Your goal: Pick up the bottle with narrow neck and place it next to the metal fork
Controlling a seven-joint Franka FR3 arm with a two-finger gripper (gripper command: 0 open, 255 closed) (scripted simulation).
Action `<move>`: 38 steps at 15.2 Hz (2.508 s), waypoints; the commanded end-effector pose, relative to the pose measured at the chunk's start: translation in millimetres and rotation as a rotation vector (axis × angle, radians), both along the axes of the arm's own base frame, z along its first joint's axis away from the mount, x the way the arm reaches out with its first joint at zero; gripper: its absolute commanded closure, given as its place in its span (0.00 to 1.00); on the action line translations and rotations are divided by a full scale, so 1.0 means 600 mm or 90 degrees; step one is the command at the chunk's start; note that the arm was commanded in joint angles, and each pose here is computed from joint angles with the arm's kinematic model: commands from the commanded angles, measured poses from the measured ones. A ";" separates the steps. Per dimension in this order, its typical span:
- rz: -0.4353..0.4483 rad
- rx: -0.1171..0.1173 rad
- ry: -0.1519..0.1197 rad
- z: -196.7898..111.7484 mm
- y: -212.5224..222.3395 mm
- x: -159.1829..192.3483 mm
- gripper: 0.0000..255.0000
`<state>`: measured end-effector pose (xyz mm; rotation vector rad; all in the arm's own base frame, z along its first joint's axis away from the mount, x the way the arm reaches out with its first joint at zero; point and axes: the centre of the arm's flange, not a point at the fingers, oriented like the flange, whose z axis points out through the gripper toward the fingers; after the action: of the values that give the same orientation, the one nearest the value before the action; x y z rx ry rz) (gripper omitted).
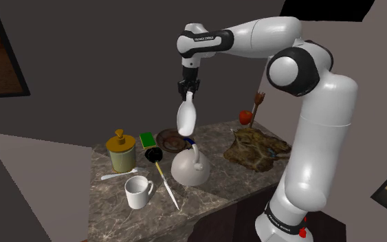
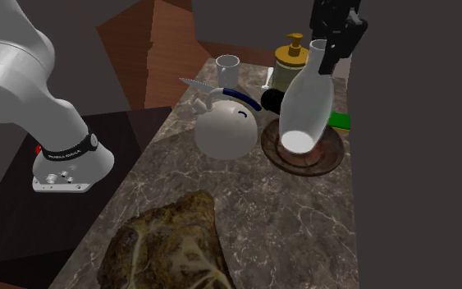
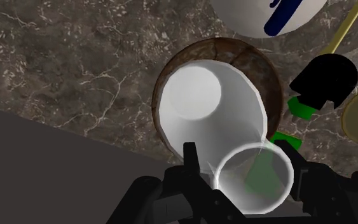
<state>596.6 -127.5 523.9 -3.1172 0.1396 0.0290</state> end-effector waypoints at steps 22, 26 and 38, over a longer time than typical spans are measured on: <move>-0.001 0.000 0.000 0.000 0.507 0.035 1.00; -0.001 0.000 0.000 0.000 0.594 0.042 1.00; -0.001 0.000 0.000 0.000 0.855 0.062 1.00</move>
<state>637.3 372.4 523.5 -3.1163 0.1395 0.0257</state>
